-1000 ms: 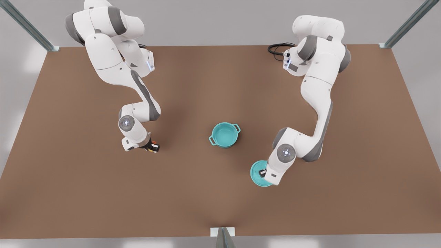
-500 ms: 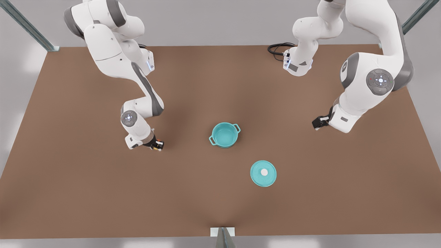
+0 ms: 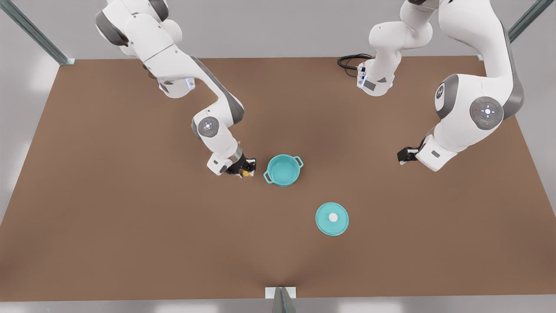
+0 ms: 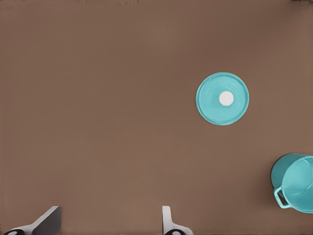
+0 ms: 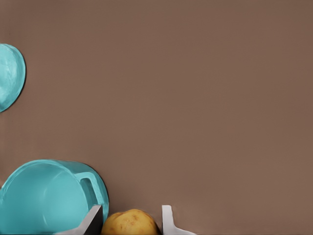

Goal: Open the pot lid and put the potato into the pot

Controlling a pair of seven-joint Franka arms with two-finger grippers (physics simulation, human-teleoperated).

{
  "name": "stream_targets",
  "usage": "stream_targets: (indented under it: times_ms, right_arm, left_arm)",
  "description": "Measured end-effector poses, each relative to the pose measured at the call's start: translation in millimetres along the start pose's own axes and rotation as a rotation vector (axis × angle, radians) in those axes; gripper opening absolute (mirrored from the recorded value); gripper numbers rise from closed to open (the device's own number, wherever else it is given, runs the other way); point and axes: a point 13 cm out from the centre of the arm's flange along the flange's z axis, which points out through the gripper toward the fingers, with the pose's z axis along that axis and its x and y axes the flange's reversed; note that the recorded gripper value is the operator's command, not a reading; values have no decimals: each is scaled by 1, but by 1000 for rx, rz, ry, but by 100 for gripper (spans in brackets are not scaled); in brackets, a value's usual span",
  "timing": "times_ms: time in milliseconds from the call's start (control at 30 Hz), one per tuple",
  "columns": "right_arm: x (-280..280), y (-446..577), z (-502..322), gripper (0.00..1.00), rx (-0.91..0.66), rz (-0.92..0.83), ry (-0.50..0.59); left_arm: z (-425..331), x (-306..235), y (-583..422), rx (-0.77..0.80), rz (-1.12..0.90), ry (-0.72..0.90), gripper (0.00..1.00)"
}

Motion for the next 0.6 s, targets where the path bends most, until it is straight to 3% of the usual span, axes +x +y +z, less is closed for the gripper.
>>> stream_targets:
  times_ms: [233,433,467,500,533,600]
  right_arm:
    - [-2,93,29,50,-78,-26,5]
    - [44,118,96,49,-69,-23,91]
    - [44,118,99,52,-69,-16,92]
    - [43,117,100,87,-68,-8,91]
    - [39,119,98,100,-71,-1,85]
    - [31,124,89,100,-81,12,69]
  left_arm:
    - [-9,-15,-2,13,49,-29,100]
    - [-11,-19,-2,17,73,-37,100]
    - [-11,-19,-2,17,78,-36,100]
    - [-11,-20,-2,17,81,-36,100]
    - [-10,-20,-2,17,85,-36,100]
    - [-10,-20,-2,17,91,-36,100]
